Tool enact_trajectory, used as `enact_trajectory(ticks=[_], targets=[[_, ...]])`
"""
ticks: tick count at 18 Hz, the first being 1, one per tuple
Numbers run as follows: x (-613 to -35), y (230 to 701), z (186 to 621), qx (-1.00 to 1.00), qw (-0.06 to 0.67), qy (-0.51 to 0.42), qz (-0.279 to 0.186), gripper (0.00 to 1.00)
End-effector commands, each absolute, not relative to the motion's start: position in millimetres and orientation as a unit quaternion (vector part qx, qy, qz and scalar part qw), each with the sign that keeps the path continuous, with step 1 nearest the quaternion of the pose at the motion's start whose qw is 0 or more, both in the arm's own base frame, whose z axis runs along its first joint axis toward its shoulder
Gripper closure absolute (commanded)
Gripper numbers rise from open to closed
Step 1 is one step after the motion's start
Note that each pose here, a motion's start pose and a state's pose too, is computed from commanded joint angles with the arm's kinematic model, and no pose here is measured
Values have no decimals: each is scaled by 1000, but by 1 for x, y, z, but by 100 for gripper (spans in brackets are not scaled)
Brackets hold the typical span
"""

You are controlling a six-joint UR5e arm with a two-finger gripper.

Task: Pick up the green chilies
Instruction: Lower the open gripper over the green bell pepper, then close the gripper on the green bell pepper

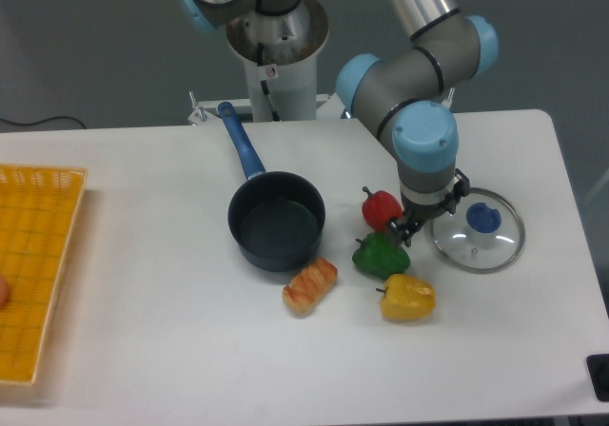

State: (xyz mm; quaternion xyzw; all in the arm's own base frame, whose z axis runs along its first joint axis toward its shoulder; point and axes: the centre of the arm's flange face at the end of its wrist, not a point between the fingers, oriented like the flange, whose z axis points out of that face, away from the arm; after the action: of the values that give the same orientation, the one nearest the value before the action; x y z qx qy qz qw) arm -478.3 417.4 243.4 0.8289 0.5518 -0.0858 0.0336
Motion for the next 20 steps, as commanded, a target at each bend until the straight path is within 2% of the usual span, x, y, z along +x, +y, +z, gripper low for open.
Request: enact_trajectory(ticks=[4,20], targets=[[-470,429,229,821,41,563,-83,0],[-468,437,248,801,20,593,-82,0]])
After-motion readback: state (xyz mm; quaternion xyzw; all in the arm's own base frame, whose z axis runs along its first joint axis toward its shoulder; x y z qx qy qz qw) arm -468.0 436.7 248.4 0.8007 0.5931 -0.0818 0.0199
